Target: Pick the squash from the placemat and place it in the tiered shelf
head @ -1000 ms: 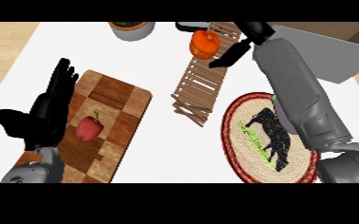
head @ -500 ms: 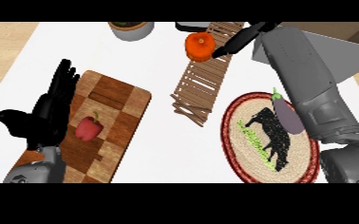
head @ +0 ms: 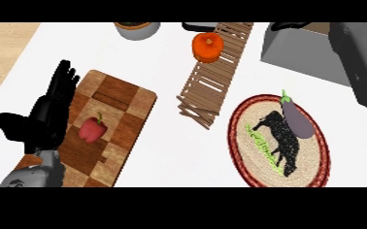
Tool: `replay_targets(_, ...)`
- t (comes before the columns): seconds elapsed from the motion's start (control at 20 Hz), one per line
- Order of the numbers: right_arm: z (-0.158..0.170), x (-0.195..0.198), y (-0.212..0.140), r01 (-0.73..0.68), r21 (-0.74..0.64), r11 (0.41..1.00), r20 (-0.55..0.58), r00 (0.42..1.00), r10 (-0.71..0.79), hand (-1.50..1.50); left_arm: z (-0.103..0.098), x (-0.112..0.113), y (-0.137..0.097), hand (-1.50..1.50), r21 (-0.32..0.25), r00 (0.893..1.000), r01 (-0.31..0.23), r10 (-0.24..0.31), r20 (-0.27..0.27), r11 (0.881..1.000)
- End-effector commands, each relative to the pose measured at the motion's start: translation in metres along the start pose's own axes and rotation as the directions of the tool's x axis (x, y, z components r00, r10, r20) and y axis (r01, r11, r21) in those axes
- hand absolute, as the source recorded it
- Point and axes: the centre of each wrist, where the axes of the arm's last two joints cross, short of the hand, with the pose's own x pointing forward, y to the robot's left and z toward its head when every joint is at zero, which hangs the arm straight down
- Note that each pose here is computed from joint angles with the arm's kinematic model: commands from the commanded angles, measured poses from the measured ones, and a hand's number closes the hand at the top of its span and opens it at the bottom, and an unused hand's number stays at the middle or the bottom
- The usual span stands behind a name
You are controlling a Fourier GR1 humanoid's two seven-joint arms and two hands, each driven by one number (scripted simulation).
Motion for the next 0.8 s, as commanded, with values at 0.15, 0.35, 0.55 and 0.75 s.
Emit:
replay_targets(0.15,0.057,0.008,-0.078,-0.008,-0.084,0.996,-0.057,0.998,0.004,-1.5,-0.001,0.006,-0.014,0.0,-0.038,1.0,-0.013,0.014,0.021,0.999)
replay_targets(0.35,0.071,0.016,-0.097,0.024,-0.052,0.998,-0.048,0.999,-0.026,-1.5,-0.008,0.019,-0.024,0.0,-0.031,0.999,-0.022,0.022,0.023,0.999)
replay_targets(0.55,0.086,0.018,-0.11,-0.008,-0.04,0.999,-0.055,0.998,0.005,-1.5,-0.004,0.006,-0.014,0.0,-0.042,0.999,-0.006,0.008,0.034,0.999)
replay_targets(0.75,0.102,0.012,-0.118,0.015,-0.044,0.999,-0.03,0.999,-0.016,-1.5,-0.006,0.011,-0.02,0.0,-0.054,0.999,-0.017,0.018,0.029,0.998)
